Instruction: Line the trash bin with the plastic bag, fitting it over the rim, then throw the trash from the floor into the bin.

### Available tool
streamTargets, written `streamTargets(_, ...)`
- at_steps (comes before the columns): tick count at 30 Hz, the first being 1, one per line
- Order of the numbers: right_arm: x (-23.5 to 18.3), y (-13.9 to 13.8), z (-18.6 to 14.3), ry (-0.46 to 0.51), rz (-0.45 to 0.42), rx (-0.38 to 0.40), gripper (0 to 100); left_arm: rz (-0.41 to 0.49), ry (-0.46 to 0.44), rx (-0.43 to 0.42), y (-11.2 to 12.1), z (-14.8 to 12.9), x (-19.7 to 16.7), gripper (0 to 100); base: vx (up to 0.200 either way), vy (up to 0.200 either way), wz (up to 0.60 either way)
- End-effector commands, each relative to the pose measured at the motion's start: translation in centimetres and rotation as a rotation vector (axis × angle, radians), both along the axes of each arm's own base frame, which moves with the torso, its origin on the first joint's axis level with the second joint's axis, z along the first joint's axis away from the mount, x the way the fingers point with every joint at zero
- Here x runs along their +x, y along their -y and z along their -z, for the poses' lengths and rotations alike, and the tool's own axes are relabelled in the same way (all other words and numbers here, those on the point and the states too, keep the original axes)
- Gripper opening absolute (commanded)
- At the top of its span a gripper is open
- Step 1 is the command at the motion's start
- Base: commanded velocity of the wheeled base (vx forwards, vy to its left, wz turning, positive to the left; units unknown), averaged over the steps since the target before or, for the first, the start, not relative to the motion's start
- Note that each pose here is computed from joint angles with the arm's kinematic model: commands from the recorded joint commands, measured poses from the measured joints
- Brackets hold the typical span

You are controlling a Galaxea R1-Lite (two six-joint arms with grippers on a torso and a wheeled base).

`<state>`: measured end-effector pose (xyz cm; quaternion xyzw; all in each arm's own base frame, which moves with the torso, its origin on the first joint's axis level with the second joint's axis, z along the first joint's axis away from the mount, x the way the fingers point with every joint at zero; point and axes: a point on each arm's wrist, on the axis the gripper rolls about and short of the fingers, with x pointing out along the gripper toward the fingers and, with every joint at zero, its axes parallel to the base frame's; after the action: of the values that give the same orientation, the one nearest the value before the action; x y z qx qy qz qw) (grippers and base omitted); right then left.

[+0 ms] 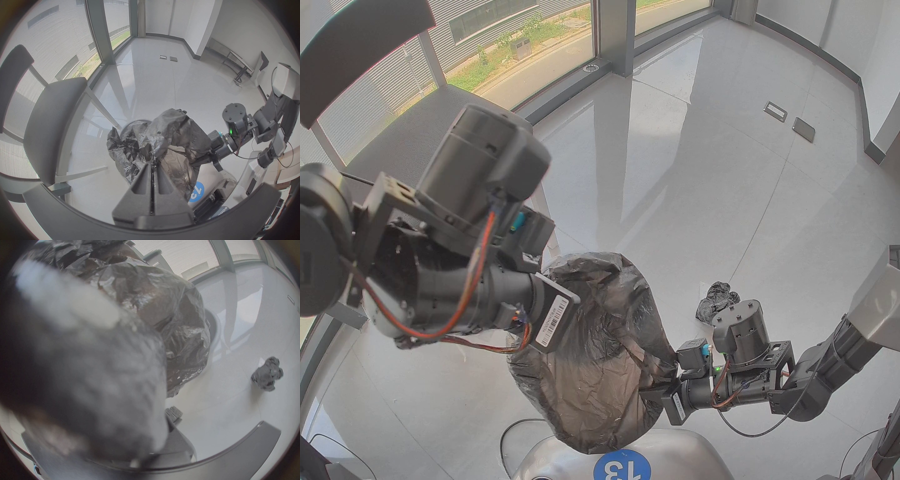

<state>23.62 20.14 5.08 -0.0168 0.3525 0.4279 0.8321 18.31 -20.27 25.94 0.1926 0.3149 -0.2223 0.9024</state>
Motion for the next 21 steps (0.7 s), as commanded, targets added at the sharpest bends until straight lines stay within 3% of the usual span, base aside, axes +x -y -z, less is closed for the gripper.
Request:
streamTargets(1,-0.4,1.6,1.0,-0.044,0.032,-0.035,0,-0.031,-0.048,0.045,1.2,2.1,2.2,0,0.0,0.0,0.0)
streamTargets(9,-1.7,3.6,-0.6,-0.024,0.064,-0.019,0,-0.093,-0.1,0.001,0.5,3.2,4.6,0,0.0,0.0,0.0)
streamTargets(21,0.9,3.0,-1.8,0.035,0.1,0.028,0,-0.185,-0.079,-0.017,-0.2,5.0,8.5,0,0.0,0.0,0.0)
